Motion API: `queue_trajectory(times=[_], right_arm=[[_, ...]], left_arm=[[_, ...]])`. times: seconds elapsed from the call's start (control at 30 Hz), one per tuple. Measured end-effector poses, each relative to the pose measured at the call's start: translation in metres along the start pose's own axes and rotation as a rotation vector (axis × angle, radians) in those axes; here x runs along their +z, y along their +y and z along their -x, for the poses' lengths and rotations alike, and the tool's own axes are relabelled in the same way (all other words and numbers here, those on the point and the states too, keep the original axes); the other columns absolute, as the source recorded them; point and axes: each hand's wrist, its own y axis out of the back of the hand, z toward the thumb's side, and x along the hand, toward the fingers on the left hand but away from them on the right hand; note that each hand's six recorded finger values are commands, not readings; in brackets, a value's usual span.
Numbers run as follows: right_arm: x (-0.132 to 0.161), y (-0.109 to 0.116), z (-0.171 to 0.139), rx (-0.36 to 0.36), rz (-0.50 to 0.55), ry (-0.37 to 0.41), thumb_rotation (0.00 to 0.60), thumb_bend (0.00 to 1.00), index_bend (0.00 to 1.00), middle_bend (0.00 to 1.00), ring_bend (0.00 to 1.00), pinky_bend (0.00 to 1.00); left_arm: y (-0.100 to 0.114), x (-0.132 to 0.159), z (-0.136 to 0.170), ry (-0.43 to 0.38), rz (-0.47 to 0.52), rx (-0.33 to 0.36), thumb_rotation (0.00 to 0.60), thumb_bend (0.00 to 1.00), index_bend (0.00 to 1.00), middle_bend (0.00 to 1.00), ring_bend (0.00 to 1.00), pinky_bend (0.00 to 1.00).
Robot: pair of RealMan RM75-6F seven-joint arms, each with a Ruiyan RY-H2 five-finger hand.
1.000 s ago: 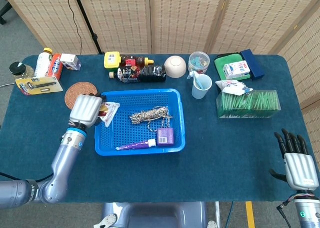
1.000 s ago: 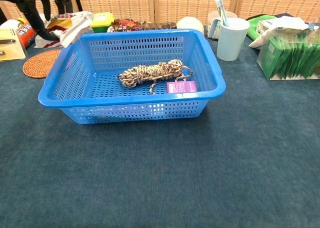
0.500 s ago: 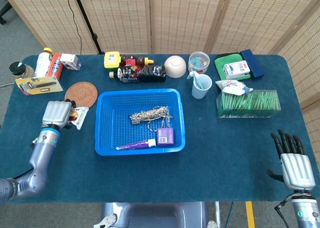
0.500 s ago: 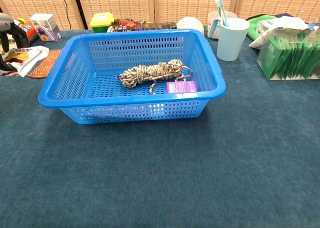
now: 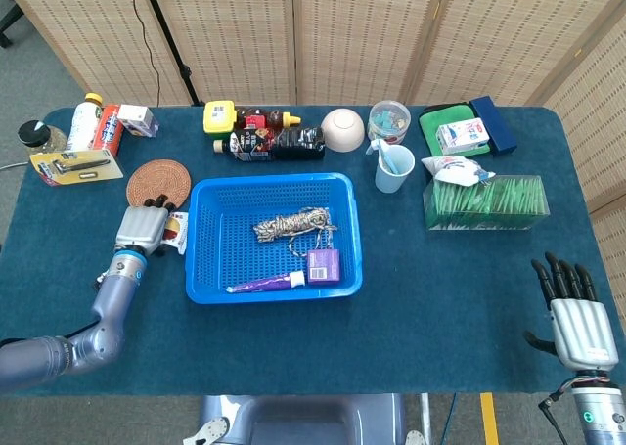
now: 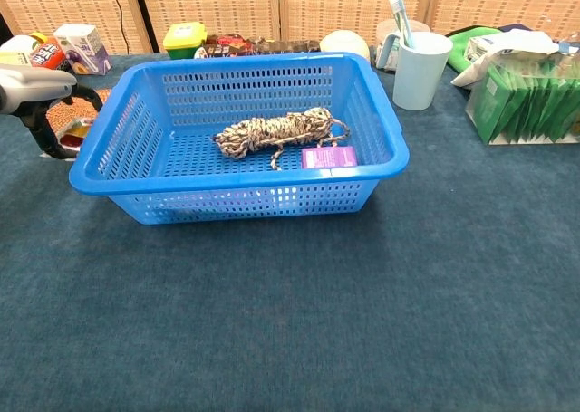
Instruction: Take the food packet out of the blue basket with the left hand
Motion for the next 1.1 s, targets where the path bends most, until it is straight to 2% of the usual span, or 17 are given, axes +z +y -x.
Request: queue_trajectory(times=[0.2, 0.33, 0.4, 0.53, 0.7, 0.8, 0.9, 0.97, 1.1], right_arm=[[0.001, 0.001, -0.001, -0.002, 0.005, 0.006, 0.6, 0.0, 0.0, 0.0, 0.0, 0.0], [0.003, 0.001, -0.003, -0.002, 0.005, 0.014, 0.6, 0.0, 0.0, 0.0, 0.0, 0.0], [0.004, 0.001, -0.004, -0.001, 0.004, 0.018, 0.6, 0.0, 0.0, 0.0, 0.0, 0.0], [0.006, 0.002, -0.005, -0.005, 0.001, 0.025, 0.6, 0.0, 0.0, 0.0, 0.0, 0.0], [0.007, 0.003, -0.006, -0.02, -0.012, 0.028, 0.6, 0.0, 0.0, 0.0, 0.0, 0.0], [0.006, 0.003, -0.005, -0.039, -0.03, 0.023, 0.6, 0.0, 0.0, 0.0, 0.0, 0.0], [0.006, 0.003, -0.005, -0.054, -0.041, 0.018, 0.6, 0.0, 0.0, 0.0, 0.0, 0.0], [0.007, 0.004, -0.005, -0.063, -0.044, 0.017, 0.6, 0.0, 0.0, 0.0, 0.0, 0.0], [0.009, 0.004, -0.005, -0.076, -0.047, 0.021, 0.6, 0.0, 0.0, 0.0, 0.0, 0.0]], left_arm=[[0.0, -0.009, 0.013, -0.009, 0.008, -0.019, 0.6, 0.22, 0.0, 0.0, 0.0, 0.14], [0.006, -0.019, 0.029, -0.024, 0.032, 0.0, 0.6, 0.2, 0.0, 0.0, 0.0, 0.11], [0.01, -0.025, 0.037, -0.031, 0.044, 0.018, 0.6, 0.18, 0.0, 0.0, 0.0, 0.06], [0.018, -0.042, 0.058, -0.044, 0.079, 0.078, 0.6, 0.16, 0.0, 0.0, 0.0, 0.0], [0.019, -0.067, 0.085, -0.077, 0.173, 0.161, 0.6, 0.16, 0.0, 0.0, 0.0, 0.0], [0.02, -0.089, 0.107, -0.08, 0.24, 0.263, 0.6, 0.16, 0.0, 0.0, 0.0, 0.0], [0.018, -0.114, 0.134, -0.048, 0.274, 0.378, 0.6, 0.16, 0.0, 0.0, 0.0, 0.0], [0.011, -0.13, 0.153, -0.02, 0.299, 0.428, 0.6, 0.16, 0.0, 0.0, 0.0, 0.0], [-0.014, -0.152, 0.187, 0.008, 0.369, 0.451, 0.6, 0.16, 0.0, 0.0, 0.0, 0.0]])
